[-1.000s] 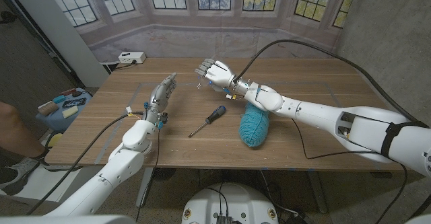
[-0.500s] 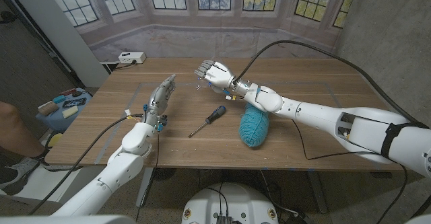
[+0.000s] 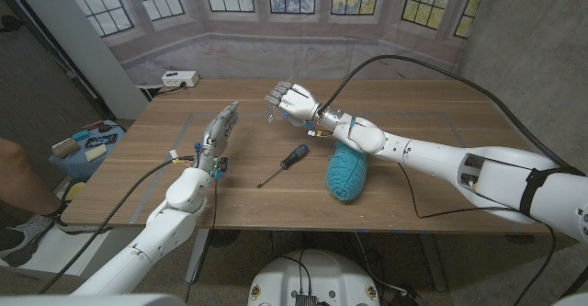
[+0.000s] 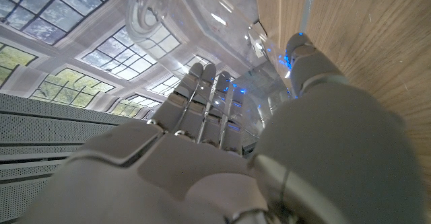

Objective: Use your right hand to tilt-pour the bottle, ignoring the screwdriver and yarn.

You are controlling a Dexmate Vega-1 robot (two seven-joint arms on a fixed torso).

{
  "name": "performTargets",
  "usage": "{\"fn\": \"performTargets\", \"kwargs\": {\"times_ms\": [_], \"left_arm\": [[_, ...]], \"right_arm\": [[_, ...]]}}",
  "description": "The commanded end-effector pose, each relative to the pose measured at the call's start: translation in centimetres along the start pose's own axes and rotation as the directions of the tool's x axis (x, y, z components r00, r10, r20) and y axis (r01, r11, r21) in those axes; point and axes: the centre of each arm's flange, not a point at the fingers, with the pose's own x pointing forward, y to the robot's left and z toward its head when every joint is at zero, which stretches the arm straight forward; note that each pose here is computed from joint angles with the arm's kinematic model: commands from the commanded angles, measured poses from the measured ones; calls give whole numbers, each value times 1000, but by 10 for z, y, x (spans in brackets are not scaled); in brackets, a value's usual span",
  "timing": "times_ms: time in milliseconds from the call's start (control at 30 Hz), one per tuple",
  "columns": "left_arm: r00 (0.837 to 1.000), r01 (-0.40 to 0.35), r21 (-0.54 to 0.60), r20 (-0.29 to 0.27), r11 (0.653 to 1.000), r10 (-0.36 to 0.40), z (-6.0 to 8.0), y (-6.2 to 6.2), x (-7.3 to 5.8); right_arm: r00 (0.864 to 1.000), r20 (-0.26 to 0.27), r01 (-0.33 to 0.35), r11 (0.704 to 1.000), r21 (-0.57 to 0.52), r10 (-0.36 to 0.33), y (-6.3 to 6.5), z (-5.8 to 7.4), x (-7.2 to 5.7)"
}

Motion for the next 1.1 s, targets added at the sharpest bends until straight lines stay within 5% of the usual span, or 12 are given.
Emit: {"fn": "performTargets", "kwargs": {"times_ms": [33, 533, 1100], "left_arm": [[1000, -7, 4, -8, 1000, 7, 0, 0, 0], [1000, -4, 7, -11, 1000, 4, 0, -1, 1], [1000, 10, 4, -9, 1000, -10, 0, -5, 5]], "right_arm": [[1000, -9, -1, 1000, 15, 1, 0, -2, 1], [1000, -18, 2, 999, 34, -2, 2, -12, 1], [998, -70, 9, 989, 148, 1, -15, -17, -2]]}}
